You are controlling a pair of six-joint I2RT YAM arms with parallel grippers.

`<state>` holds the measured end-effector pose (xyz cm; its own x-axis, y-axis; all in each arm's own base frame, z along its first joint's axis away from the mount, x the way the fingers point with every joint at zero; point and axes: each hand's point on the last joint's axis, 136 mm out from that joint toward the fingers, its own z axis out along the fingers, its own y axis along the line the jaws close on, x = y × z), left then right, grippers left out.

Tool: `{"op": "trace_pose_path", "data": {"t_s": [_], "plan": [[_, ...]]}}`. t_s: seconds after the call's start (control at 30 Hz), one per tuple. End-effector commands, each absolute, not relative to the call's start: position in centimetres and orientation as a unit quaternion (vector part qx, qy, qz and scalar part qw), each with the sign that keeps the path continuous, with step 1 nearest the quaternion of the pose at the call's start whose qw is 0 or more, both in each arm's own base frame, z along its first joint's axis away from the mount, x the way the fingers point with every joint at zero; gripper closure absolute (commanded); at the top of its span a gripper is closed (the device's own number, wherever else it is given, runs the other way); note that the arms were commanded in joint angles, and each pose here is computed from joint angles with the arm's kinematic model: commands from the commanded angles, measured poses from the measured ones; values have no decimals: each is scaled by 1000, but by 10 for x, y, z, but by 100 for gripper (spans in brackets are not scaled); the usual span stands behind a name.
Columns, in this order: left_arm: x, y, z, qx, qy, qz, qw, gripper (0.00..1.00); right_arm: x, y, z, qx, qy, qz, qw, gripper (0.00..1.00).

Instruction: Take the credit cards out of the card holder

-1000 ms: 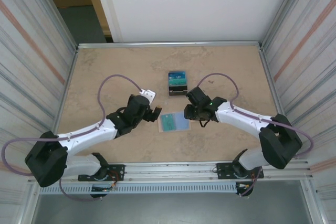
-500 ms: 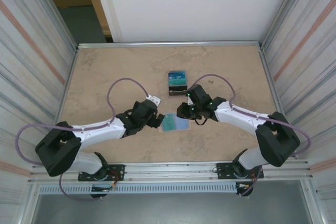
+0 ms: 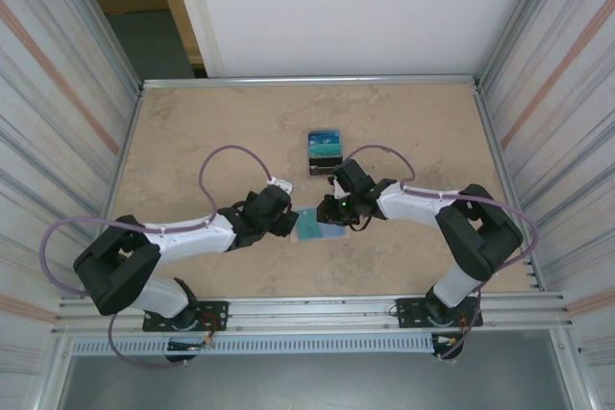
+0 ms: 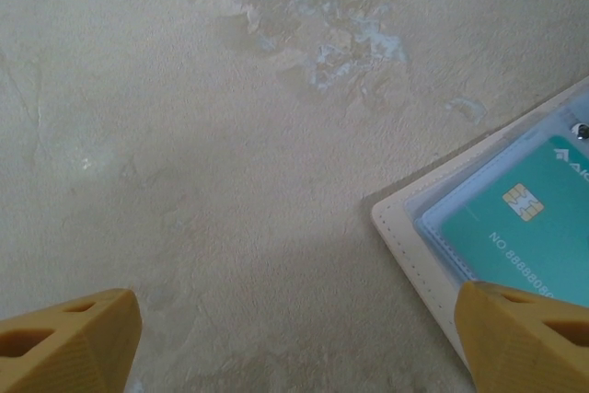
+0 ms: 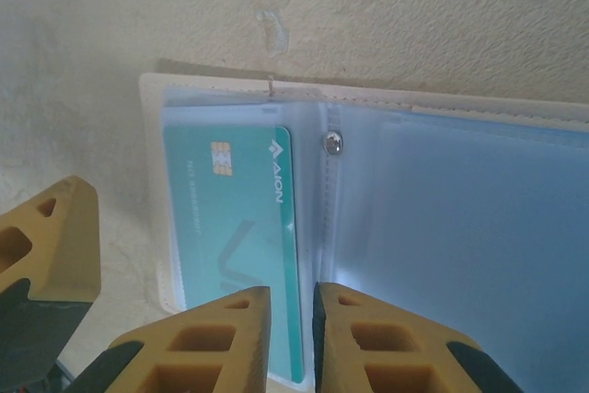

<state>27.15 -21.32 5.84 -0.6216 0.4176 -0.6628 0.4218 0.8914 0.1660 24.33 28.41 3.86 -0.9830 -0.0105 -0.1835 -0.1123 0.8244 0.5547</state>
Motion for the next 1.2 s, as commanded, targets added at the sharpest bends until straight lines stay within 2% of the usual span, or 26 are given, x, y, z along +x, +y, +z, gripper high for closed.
{"op": "trace_pose_path", "data": {"t_s": [0.0, 0.47, 0.73, 1.17], "plan": [[269, -207, 51, 221, 909, 10, 354, 11, 239, 292, 34, -27, 951, 299, 71, 81], [264, -204, 37, 223, 919, 25, 324, 10, 224, 305, 28, -30, 950, 309, 41, 82], [258, -206, 30, 218, 926, 12, 310, 11, 227, 311, 40, -21, 939, 341, 44, 83], [254, -208, 30, 217, 927, 8, 305, 13, 229, 304, 31, -3, 940, 339, 40, 84]]}}
